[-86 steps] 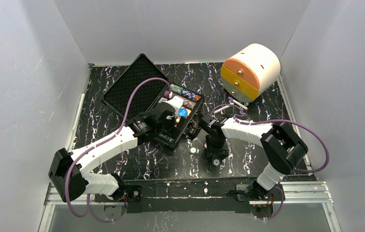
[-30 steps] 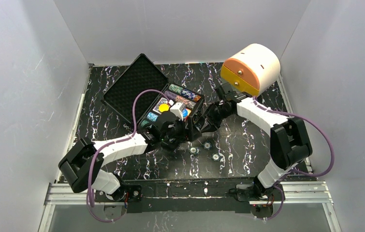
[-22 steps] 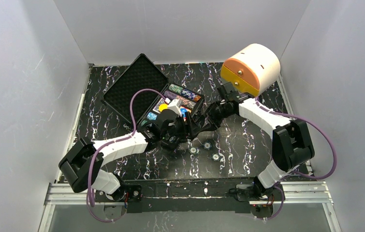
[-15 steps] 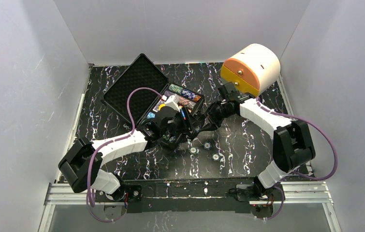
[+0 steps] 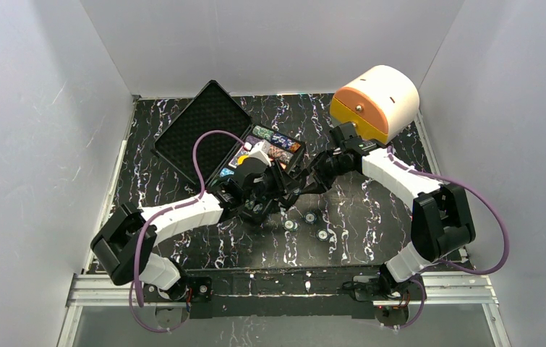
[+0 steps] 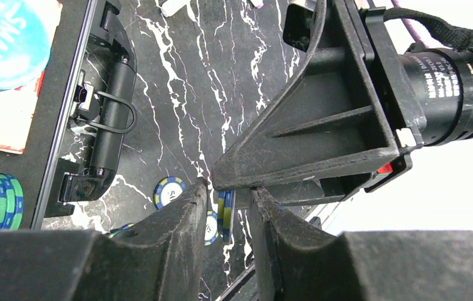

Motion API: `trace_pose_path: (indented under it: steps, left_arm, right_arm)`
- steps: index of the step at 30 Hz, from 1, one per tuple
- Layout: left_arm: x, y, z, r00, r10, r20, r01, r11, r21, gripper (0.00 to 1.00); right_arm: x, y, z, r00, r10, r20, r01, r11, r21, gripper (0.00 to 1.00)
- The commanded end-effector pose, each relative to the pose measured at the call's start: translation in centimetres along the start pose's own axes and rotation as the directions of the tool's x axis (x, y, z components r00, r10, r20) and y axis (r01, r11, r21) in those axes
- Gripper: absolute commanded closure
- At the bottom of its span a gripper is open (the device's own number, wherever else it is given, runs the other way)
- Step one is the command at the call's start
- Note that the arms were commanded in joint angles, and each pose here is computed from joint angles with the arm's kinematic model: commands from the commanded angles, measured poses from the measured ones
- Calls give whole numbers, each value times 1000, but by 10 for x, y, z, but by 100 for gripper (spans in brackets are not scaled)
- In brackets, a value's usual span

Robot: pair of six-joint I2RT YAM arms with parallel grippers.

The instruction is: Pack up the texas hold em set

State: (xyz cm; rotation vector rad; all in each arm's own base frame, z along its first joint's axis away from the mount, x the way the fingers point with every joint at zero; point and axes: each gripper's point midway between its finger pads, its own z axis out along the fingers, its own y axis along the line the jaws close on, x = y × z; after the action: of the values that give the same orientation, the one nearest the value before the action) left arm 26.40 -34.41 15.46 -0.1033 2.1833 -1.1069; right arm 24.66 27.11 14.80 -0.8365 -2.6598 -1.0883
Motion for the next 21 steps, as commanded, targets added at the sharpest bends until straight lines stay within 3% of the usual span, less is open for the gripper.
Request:
trace_pose_path:
  steps: [1, 3, 6, 9, 15, 21]
  left_arm:
    - [-14, -5, 3, 1000, 3, 25, -3, 1000, -12, 70]
    - [-11, -7, 3, 1000, 2, 7, -2, 1000, 5, 71]
    - [-11, -9, 4, 1000, 3, 4, -3, 1000, 13, 84]
    - [-14, -9, 3, 1000, 13, 19, -13, 1000, 18, 100]
    - [-16, 10, -4, 994, 105, 25, -103, 992, -68, 100]
    - [-4, 17, -30, 945, 320, -72, -323, 945, -49, 100]
  right_arm:
    - [9, 10, -11, 1000, -11, -13, 10, 999, -51, 69]
    - [9, 11, -11, 1000, -14, -15, 13, 999, -53, 69]
    - [9, 11, -11, 1000, -14, -13, 13, 999, -53, 69]
    - [6, 11, -12, 1000, -25, 2, 26, 999, -48, 59]
    - [-8, 16, -25, 985, -115, 130, 117, 993, -10, 25]
    - [-21, 9, -43, 930, -242, 275, 241, 970, 38, 18]
